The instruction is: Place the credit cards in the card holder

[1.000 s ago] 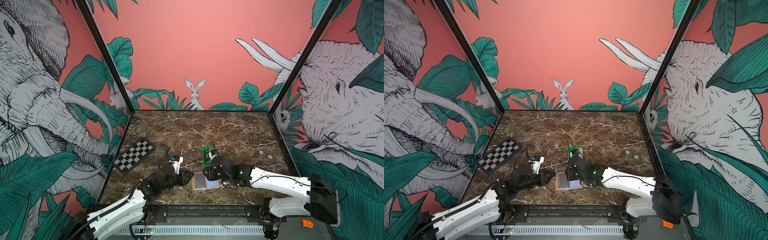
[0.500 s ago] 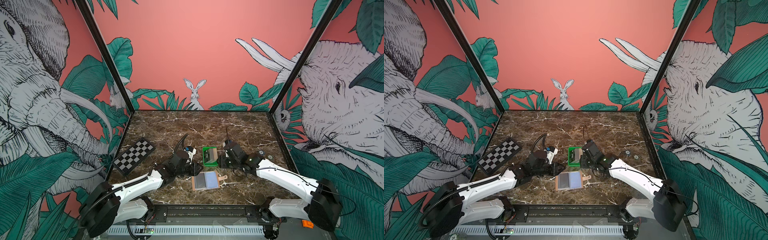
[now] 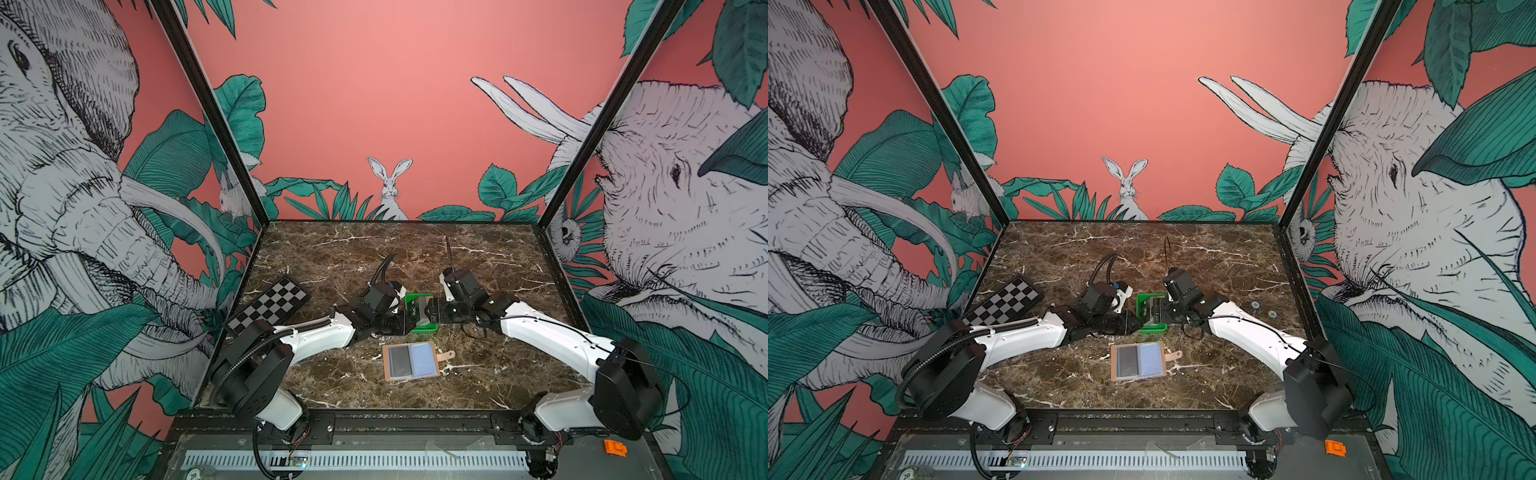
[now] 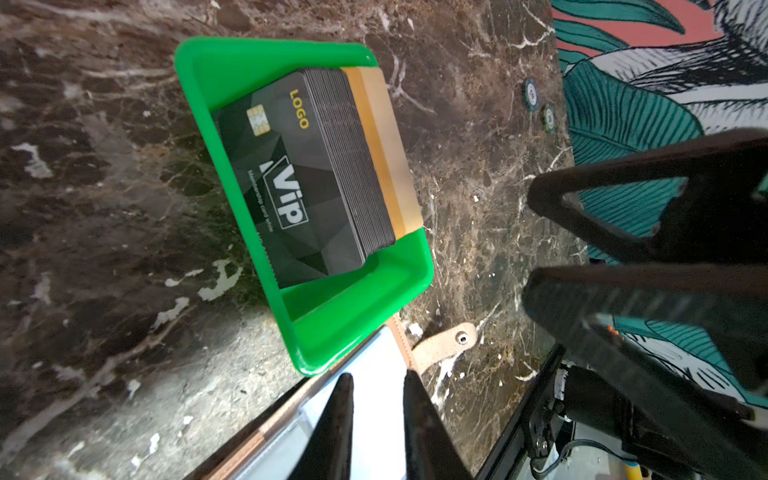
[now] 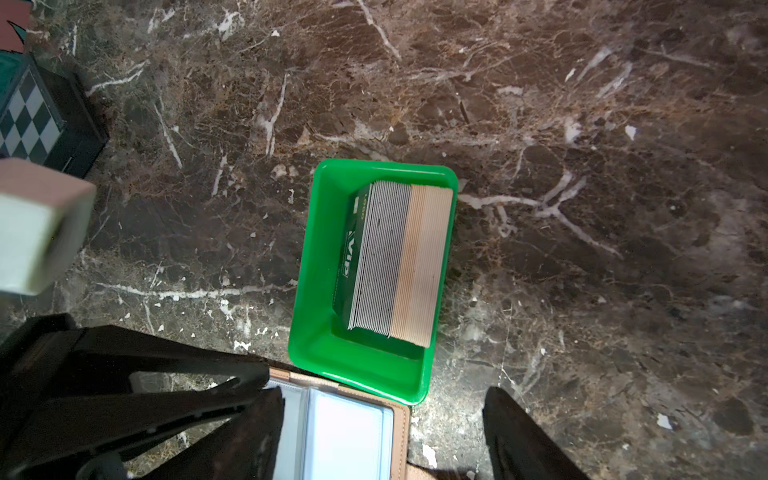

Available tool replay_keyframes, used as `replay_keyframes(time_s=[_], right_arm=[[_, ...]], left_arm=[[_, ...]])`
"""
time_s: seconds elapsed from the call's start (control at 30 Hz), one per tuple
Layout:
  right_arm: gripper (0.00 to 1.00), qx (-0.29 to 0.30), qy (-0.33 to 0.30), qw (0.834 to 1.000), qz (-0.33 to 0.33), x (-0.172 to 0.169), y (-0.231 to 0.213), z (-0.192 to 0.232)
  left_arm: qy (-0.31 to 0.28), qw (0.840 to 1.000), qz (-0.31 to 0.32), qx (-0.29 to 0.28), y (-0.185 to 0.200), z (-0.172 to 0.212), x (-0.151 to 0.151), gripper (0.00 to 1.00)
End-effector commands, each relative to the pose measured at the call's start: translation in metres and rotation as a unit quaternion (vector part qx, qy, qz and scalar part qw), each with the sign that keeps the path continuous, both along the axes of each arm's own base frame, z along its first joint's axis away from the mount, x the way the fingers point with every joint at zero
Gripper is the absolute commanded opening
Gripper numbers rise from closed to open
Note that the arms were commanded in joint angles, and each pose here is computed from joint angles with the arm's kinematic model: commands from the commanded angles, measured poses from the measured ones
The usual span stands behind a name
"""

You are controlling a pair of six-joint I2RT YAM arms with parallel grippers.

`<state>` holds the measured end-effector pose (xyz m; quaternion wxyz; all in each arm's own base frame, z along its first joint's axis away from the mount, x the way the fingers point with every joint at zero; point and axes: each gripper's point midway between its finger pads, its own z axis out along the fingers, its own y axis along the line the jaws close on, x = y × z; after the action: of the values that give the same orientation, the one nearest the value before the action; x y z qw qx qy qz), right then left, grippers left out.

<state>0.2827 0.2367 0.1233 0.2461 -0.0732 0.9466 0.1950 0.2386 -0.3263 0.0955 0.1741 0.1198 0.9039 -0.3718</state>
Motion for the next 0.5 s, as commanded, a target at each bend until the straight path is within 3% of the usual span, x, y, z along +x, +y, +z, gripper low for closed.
replay_keyframes(time_s=[0.0, 0.47], right_arm=[[0.76, 0.024, 0.002, 0.999, 0.027, 0.004, 0.014, -0.004], [0.77, 0.004, 0.043, 0.999, 0.026, 0.015, 0.022, -0.040]], left_arm=[[-0.021, 1.000, -0.010, -0.011, -0.011, 0.023, 0.012, 0.24], [0.000, 0.999, 0.023, 0.034, 0.001, 0.006, 0.034, 0.19]])
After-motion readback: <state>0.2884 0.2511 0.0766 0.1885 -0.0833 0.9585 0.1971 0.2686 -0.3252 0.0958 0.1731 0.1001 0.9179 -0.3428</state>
